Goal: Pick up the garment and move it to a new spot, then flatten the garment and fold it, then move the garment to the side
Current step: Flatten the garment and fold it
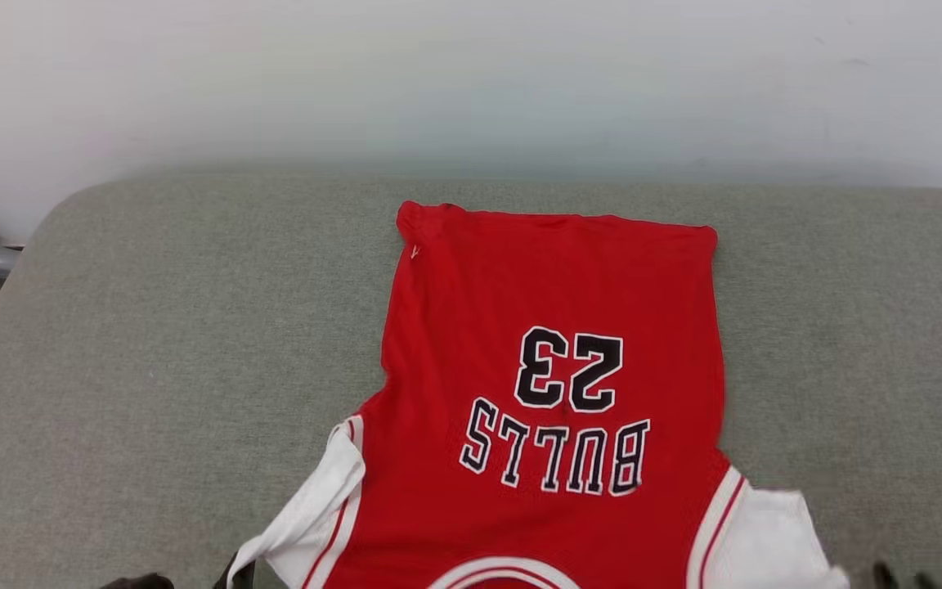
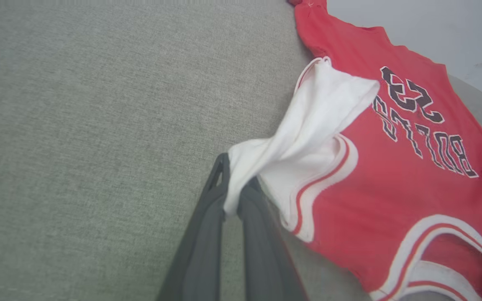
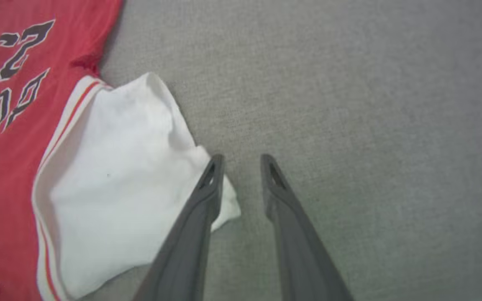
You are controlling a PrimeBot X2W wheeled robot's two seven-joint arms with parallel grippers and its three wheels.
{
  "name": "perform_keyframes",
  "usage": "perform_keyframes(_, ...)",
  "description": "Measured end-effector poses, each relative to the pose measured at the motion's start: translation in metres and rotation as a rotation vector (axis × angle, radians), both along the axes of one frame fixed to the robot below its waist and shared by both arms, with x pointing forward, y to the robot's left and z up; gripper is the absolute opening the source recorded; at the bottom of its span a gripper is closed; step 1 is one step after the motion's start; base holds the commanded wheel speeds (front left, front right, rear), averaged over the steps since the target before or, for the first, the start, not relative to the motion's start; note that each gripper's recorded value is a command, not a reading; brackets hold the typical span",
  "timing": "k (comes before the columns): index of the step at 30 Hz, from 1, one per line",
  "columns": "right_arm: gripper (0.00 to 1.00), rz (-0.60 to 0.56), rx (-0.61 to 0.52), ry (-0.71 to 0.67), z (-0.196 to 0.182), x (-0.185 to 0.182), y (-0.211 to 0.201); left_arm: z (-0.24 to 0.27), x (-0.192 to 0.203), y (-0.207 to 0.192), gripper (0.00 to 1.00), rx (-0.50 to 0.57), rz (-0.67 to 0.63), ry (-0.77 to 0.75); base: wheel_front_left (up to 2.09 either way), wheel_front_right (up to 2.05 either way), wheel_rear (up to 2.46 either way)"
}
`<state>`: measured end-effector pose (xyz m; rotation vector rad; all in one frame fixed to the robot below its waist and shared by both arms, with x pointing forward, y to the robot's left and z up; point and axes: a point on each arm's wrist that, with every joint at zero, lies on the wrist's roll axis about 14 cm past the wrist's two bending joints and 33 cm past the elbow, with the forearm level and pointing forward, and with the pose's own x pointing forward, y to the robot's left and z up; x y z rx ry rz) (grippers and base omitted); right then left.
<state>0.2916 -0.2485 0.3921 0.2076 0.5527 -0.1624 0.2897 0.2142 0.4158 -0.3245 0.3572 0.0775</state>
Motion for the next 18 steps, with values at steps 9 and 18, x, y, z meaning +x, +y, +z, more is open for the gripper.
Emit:
perform_keyframes(9, 1.0, -0.03, -0.022, -0.232, 0.06, 0.094, -0.007, 0.02, 0.03, -0.007, 0.0, 0.023, -0.039, -0.08, 0.0, 0.0, 0.0)
perform_keyframes(18, 1.0, 0.125, -0.006, -0.136, 0.062, 0.193, 0.034, 0.044, 0.06, -0.015, 0.0, 0.03, -0.091, -0.174, 0.0, 0.0, 0.0)
